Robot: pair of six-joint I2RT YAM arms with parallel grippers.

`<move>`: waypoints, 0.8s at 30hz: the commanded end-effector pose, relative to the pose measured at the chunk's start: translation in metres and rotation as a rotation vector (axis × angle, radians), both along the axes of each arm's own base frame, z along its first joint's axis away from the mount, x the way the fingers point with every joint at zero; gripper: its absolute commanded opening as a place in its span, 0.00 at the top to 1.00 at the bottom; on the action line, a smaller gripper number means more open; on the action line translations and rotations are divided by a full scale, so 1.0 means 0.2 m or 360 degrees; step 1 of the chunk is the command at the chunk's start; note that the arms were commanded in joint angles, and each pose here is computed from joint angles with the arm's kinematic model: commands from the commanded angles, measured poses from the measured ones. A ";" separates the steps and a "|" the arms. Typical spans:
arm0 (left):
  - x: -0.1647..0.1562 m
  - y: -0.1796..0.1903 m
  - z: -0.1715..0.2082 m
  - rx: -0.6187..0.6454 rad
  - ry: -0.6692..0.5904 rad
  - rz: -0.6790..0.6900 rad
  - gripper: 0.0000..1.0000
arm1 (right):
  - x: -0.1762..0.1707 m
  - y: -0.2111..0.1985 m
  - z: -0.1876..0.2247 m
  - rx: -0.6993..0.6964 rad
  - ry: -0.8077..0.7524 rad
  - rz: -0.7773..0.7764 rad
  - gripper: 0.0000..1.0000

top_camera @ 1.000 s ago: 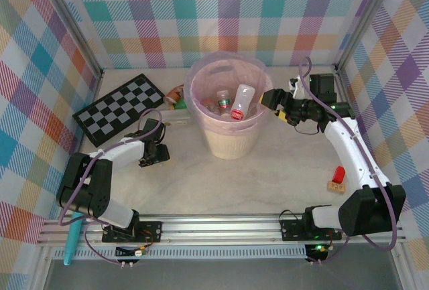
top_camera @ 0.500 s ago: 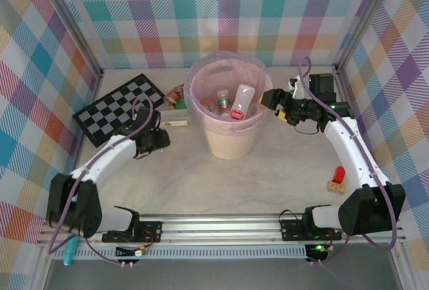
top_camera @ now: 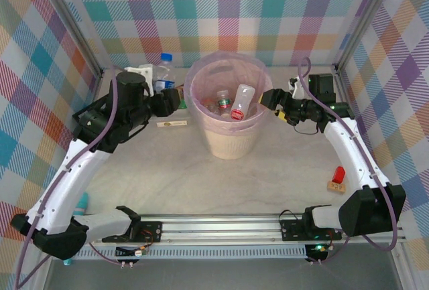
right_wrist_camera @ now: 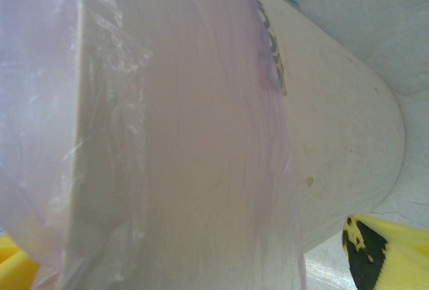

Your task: Put the plastic bottles in the bin

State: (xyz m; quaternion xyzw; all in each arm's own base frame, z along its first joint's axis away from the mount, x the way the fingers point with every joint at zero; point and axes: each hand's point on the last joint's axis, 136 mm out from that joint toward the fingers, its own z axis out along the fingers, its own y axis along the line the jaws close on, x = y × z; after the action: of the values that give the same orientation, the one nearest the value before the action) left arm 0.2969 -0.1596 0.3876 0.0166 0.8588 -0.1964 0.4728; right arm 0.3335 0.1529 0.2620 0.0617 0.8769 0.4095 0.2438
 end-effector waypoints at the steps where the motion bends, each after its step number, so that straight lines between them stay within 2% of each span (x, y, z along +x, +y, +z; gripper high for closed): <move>1: 0.02 -0.16 0.06 0.0047 -0.0061 -0.0137 0.61 | -0.04 -0.02 -0.09 -0.0066 0.0081 -0.0012 0.04; 6: 0.09 -0.40 0.04 0.0222 -0.0006 -0.0332 0.62 | -0.04 -0.02 -0.07 -0.0078 0.0055 -0.0010 0.04; 12: 0.19 -0.61 -0.12 0.0306 0.0172 -0.0515 0.62 | -0.04 -0.01 -0.08 -0.0072 0.0051 -0.0005 0.04; 20: 0.32 -0.74 -0.35 0.0462 0.0347 -0.0591 0.66 | -0.05 -0.01 -0.07 -0.0072 0.0037 0.0012 0.04; 24: 0.38 -0.75 -0.47 0.0533 0.0429 -0.0574 0.62 | -0.06 -0.01 -0.07 -0.0076 0.0032 0.0013 0.04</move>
State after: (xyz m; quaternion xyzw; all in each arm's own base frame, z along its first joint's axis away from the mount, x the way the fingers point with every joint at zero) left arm 0.3764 -0.3117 0.3024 0.2045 0.9119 -0.1478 0.3237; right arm 0.3329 0.1526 0.2625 0.0615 0.8768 0.4076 0.2476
